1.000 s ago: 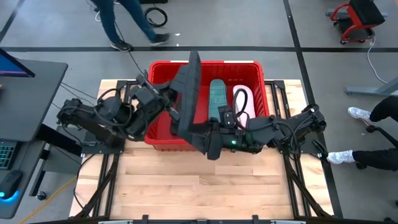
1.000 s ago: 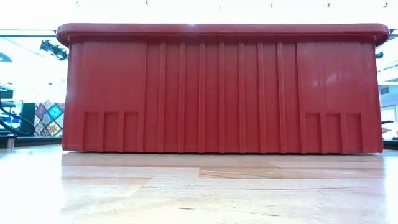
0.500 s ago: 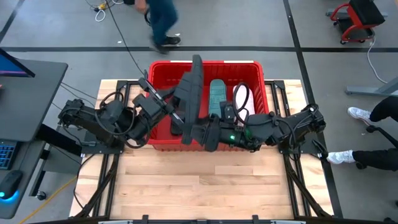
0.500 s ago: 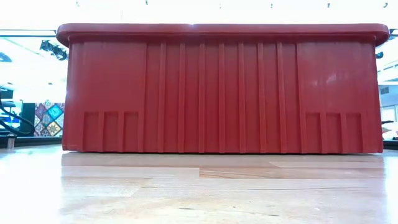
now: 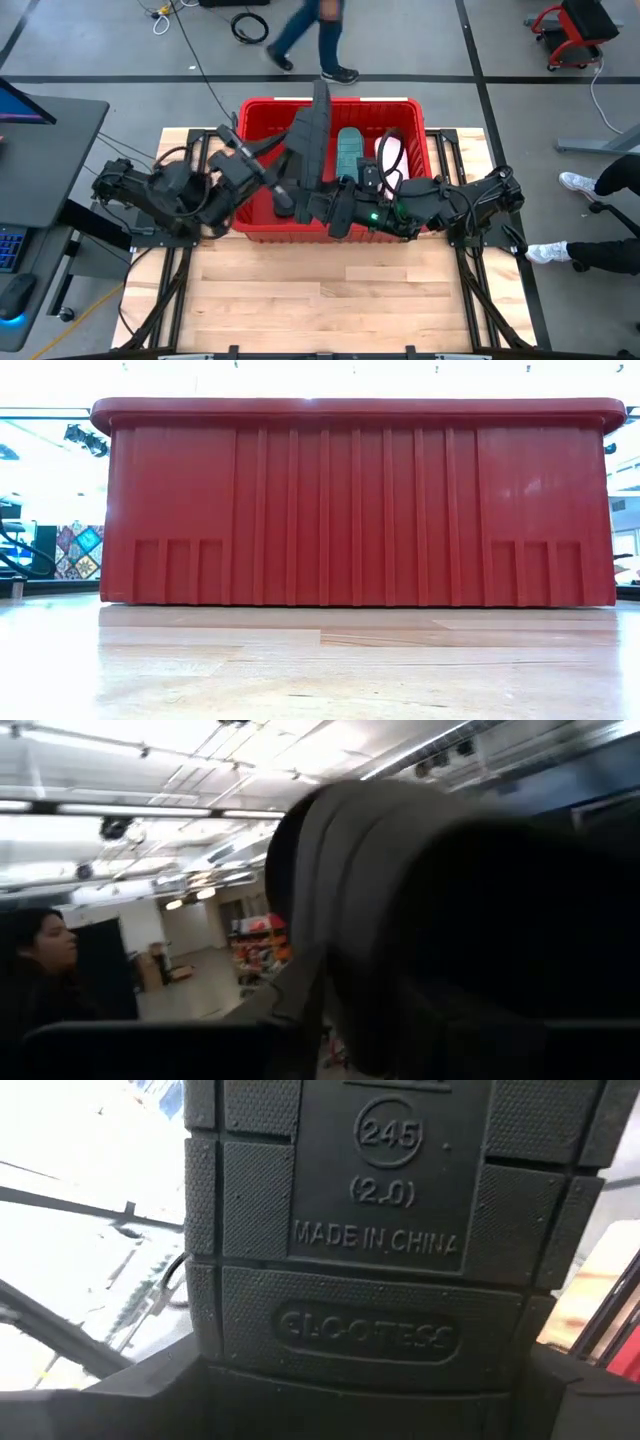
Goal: Pick and place slides into bin
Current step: Stack the black slipper on top of the other black slipper in the red bin
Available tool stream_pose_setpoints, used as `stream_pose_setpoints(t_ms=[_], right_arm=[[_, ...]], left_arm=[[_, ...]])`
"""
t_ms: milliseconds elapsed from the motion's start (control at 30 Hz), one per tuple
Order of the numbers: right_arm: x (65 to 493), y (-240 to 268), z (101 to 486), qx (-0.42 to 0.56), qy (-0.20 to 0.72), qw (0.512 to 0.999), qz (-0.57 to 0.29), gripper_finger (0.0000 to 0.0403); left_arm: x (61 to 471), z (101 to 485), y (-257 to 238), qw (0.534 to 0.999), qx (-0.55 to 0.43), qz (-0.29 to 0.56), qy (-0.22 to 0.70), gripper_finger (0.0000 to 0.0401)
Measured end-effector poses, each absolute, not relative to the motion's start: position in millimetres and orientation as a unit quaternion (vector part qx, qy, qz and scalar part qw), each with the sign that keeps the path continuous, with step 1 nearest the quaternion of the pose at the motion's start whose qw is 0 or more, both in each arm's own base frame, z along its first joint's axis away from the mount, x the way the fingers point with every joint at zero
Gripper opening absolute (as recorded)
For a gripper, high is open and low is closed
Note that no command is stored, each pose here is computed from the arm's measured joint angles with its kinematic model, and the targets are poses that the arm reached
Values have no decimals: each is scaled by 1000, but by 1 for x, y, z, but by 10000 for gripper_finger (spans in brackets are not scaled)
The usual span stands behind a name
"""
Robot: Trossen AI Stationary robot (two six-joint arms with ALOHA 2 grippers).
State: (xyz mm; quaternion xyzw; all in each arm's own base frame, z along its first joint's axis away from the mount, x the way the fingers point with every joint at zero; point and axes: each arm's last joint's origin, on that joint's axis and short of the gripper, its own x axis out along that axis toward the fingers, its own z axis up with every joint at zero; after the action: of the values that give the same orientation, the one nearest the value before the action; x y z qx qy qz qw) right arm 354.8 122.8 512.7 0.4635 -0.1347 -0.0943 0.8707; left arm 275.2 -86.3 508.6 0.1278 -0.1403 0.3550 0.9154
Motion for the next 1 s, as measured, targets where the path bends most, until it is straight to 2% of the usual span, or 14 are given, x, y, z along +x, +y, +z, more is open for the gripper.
stream_pose_setpoints(t_ms=[100,233,433,567,767,1000], right_arm=[[354,120,514,456,-139,873,-102,318],[357,112,512,442,-133,879,-115,322],[367,83,492,396,-65,896,-189,315],[378,63,478,377,-35,896,-234,315],[400,42,455,353,-6,895,-273,315],[428,18,393,304,120,876,-354,315]], left_arm=[[261,519,-90,921,135,344,-124,133],[234,527,-100,928,154,334,-59,193],[181,527,-110,956,121,266,-20,258],[153,519,-102,965,71,253,5,269],[129,503,-81,965,26,259,37,262],[120,491,-66,956,16,288,62,254]])
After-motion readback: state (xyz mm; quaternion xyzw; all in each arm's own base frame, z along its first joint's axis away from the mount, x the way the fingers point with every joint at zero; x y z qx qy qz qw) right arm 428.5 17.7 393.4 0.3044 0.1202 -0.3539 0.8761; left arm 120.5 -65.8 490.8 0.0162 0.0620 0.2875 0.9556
